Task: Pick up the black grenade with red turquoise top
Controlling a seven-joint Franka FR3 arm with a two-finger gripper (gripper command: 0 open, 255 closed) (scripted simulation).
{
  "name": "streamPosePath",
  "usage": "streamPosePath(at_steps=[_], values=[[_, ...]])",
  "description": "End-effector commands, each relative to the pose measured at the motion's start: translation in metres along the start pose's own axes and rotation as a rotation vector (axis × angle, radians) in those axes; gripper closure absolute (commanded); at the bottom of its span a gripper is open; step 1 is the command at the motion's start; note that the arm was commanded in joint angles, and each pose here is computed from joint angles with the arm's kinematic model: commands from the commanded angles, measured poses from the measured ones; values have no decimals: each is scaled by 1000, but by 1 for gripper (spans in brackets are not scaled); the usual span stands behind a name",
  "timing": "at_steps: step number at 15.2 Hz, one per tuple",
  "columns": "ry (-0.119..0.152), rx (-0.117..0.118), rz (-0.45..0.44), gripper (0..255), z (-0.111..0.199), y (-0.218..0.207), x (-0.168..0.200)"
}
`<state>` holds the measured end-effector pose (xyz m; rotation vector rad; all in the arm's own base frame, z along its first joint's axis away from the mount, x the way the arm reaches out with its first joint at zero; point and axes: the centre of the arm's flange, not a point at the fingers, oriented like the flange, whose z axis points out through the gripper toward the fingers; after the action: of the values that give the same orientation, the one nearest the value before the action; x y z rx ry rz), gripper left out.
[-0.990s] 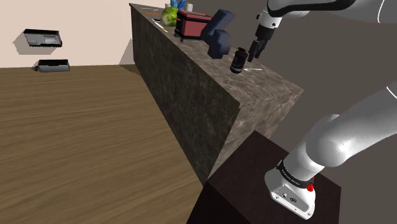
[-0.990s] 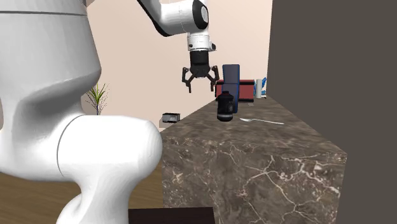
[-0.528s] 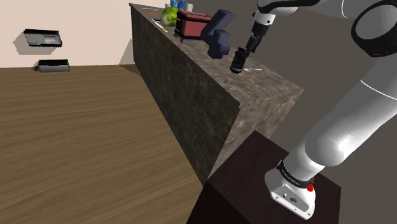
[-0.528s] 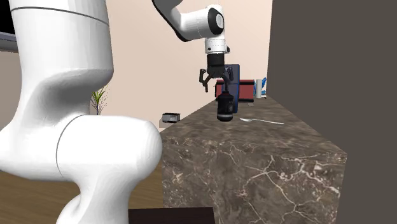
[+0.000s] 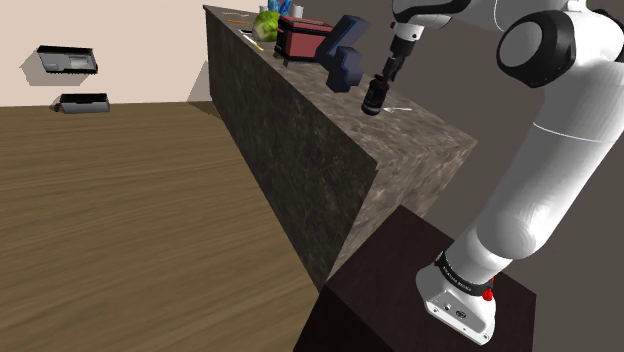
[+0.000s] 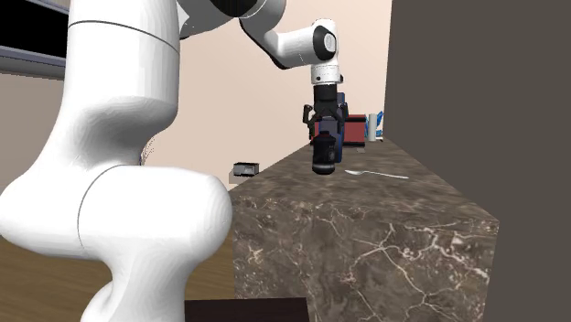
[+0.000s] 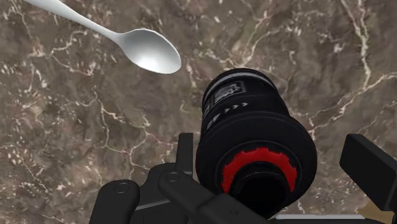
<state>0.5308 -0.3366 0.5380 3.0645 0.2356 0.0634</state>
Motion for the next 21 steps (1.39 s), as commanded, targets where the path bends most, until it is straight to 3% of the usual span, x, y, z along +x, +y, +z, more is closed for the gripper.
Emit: streamPosePath(at_steps=[1, 6, 7, 16, 21], values=[[1, 0, -1, 0, 11, 2, 0], [1, 0, -1, 0, 29, 0, 0], [1, 0, -1, 255, 30, 0, -1], [1, 0, -1, 255, 29, 0, 0], [1, 0, -1, 255, 3, 2, 1]])
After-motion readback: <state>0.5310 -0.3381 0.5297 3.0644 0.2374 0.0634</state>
